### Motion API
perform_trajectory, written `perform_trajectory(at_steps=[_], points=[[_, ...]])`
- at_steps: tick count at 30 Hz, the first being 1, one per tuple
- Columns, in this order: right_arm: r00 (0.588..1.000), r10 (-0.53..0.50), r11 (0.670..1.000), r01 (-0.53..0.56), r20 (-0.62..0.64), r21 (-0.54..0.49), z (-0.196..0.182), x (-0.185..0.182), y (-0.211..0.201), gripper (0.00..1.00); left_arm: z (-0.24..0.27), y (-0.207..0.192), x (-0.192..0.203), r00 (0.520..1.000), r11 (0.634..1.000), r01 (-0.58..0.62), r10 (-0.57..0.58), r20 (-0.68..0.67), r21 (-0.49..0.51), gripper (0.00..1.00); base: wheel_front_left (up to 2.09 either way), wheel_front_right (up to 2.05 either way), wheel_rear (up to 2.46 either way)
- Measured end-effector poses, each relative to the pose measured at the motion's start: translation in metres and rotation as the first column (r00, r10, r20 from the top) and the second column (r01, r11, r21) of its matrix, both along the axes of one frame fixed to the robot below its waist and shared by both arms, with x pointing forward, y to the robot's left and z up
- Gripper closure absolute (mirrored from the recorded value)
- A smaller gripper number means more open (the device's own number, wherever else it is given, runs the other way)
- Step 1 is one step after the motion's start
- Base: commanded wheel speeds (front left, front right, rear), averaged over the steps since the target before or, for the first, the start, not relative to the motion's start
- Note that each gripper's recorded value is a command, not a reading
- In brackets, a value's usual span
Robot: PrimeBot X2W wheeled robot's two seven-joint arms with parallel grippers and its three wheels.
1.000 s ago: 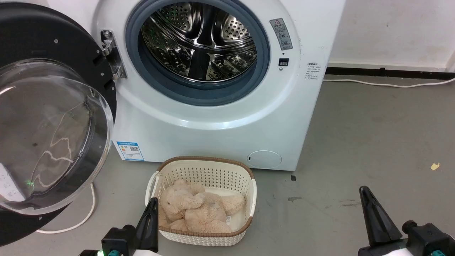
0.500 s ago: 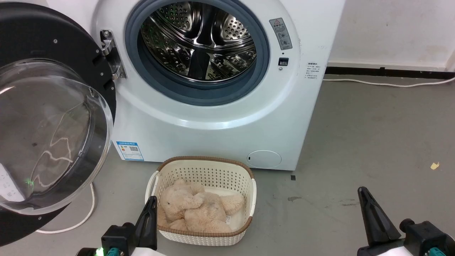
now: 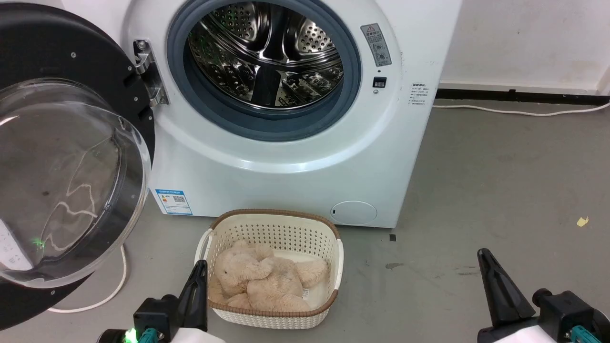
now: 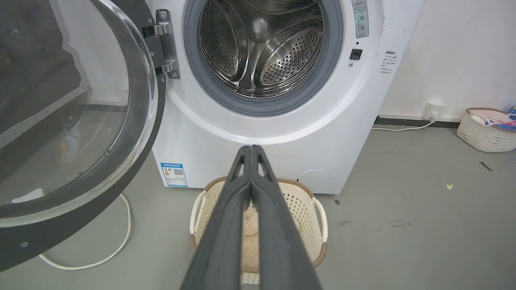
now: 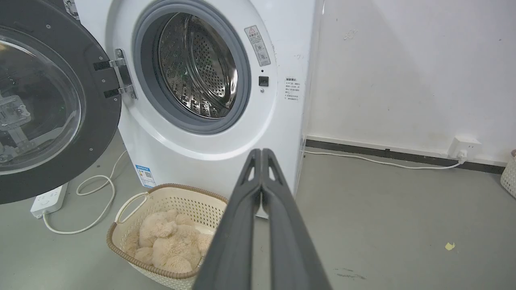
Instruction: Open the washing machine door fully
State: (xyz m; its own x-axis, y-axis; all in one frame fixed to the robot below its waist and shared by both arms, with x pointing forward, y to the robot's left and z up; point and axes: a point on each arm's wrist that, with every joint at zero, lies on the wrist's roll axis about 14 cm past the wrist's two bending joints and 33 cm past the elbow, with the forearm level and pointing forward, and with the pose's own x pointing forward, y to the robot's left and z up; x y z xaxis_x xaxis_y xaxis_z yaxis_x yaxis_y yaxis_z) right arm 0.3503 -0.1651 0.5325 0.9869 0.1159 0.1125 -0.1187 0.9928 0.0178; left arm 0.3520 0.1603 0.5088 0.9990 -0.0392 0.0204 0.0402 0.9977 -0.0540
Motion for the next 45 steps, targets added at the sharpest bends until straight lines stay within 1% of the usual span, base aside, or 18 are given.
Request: perform_trajectory(at_steps=[37,45], points=[[0.998,0.004,1.000,-0.006,-0.059,-0.031,-0.0069,0.0061,0.0018,1.00,0.0073,0.0058,0.0082,1.000,0.999,-0.011,0.011,-0.004,0.038,1.00,0.00,0.00,0.00],[0.998,0.006,0.999,-0.008,-0.055,-0.039,-0.0035,0.0100,0.0027,1.00,0.0081,0.0068,0.0096,1.000,0.999,-0.013,0.014,-0.009,0.047,1.00,0.00,0.00,0.00]])
